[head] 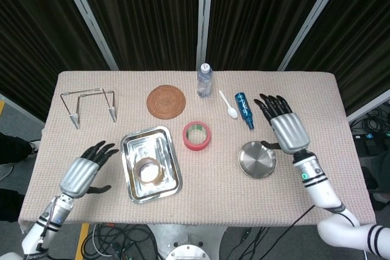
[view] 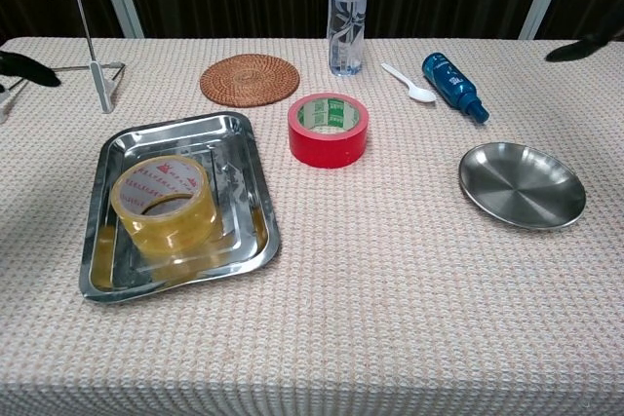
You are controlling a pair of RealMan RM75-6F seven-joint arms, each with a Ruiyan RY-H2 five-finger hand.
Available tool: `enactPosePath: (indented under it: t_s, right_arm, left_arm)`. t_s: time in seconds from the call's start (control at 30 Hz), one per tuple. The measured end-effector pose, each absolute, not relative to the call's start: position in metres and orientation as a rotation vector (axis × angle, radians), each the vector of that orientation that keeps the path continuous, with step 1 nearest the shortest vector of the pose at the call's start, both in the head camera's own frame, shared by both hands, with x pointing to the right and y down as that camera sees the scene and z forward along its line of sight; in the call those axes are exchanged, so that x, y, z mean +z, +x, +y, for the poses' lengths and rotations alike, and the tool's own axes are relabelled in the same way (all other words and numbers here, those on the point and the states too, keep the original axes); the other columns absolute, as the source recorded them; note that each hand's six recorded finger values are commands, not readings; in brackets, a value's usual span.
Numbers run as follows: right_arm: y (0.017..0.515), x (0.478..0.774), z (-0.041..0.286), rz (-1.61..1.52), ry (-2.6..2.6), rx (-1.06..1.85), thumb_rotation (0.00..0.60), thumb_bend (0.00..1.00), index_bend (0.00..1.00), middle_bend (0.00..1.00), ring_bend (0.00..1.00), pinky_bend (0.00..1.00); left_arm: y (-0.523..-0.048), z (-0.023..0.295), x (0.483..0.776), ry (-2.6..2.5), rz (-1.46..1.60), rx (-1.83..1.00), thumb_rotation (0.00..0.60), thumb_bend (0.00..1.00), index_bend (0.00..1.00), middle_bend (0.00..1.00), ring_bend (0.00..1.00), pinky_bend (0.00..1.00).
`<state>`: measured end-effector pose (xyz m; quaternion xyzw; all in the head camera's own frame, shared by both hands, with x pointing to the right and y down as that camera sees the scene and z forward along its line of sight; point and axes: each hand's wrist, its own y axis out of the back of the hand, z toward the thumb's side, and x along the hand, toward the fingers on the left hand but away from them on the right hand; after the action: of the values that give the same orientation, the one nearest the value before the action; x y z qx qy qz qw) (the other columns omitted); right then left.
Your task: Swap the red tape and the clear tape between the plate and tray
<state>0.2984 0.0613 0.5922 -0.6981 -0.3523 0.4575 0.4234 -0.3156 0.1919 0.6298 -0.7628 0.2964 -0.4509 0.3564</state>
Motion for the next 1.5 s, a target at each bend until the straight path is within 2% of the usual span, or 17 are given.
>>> enactPosePath:
  t_s: [0.23,0.5,0.8,1.4,1.5]
  right_arm:
    - [0.34,0.569,0.078,-0.988,-1.712,1.143,0.6,0.0,0.0,0.0,0.0,0.0]
    - [0.362,0.569,0.086,-1.001,-1.699,1.163,0.6,0.0,0.0,0.0,0.0,0.0]
    - [0.37,0.576,0.09,-0.983,-1.697,1.179,0.6,0.0,0.0,0.0,0.0,0.0]
    - [0.378,0.587,0.09,-0.985,-1.672,1.203,0.6,0.01,0.0,0.0,0.0,0.0]
    - [0.38,0.588,0.091,-0.987,-1.672,1.208,0.6,0.02,0.0,0.0,0.0,0.0]
  left_arm:
    - [-0.26,0.196,0.644,-2.07,0.624,-1.069,0.6,0.05,0.13,0.07,0.0,0.16]
    - [-0.229,0.192,0.656,-2.092,0.52,-1.042,0.6,0.05,0.13,0.07,0.0,0.16]
    - [-0.231,0.187,0.673,-2.069,0.425,-1.122,0.6,0.06,0.13,0.07,0.0,0.16]
    - [-0.228,0.173,0.682,-2.078,0.346,-1.146,0.6,0.06,0.13,0.08,0.0,0.16]
    - [-0.226,0.17,0.685,-2.079,0.327,-1.15,0.6,0.07,0.13,0.08,0.0,0.18]
